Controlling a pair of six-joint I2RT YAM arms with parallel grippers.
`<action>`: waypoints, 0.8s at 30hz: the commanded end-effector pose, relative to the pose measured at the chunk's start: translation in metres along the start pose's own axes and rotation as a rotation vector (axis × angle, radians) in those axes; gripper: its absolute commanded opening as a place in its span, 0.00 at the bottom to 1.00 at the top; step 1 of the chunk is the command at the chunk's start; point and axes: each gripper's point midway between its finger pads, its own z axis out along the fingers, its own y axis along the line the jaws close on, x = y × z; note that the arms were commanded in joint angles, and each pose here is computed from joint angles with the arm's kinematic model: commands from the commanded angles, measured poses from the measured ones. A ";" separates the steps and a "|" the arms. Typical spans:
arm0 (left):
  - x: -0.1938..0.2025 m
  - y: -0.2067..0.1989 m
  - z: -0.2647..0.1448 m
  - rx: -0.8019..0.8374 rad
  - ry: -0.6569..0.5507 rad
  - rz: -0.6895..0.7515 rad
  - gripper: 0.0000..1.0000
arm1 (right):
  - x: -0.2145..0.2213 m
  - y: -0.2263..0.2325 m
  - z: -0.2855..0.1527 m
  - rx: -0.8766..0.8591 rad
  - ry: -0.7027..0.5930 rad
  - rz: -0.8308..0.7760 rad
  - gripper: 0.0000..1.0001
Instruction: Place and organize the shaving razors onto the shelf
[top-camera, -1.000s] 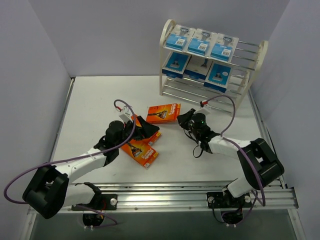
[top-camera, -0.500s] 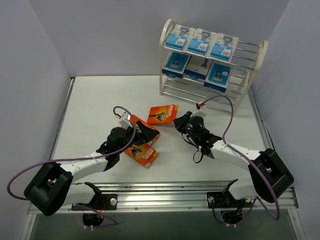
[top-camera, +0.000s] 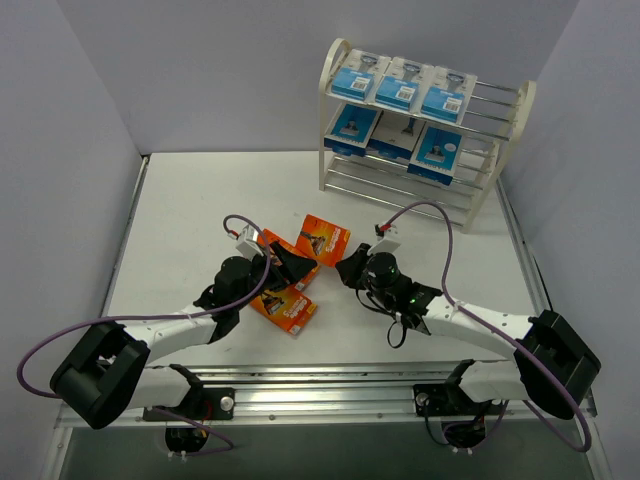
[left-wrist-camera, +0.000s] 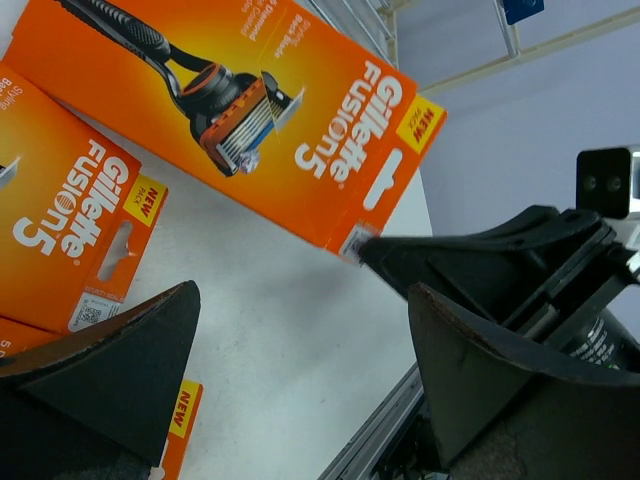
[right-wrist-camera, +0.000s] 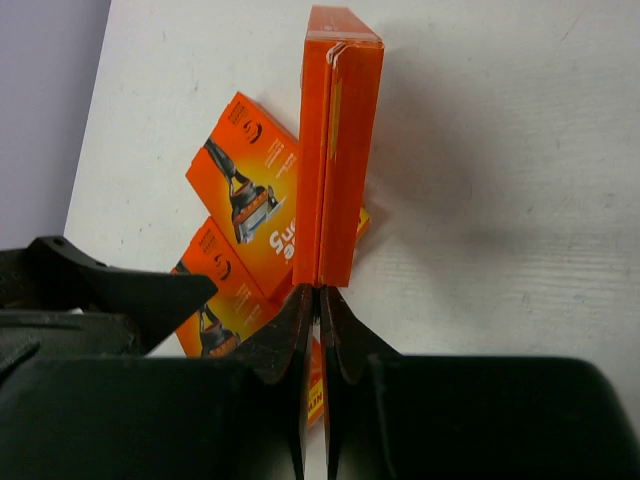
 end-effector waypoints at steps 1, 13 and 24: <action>-0.009 -0.010 -0.002 0.043 -0.044 0.009 0.94 | 0.016 0.009 -0.013 -0.019 0.016 -0.007 0.01; -0.009 -0.001 -0.008 0.008 -0.058 0.008 0.94 | 0.043 0.033 -0.029 -0.106 0.073 -0.009 0.24; -0.004 0.001 -0.011 0.009 -0.039 0.015 0.94 | -0.017 -0.004 -0.024 0.026 0.024 -0.113 0.53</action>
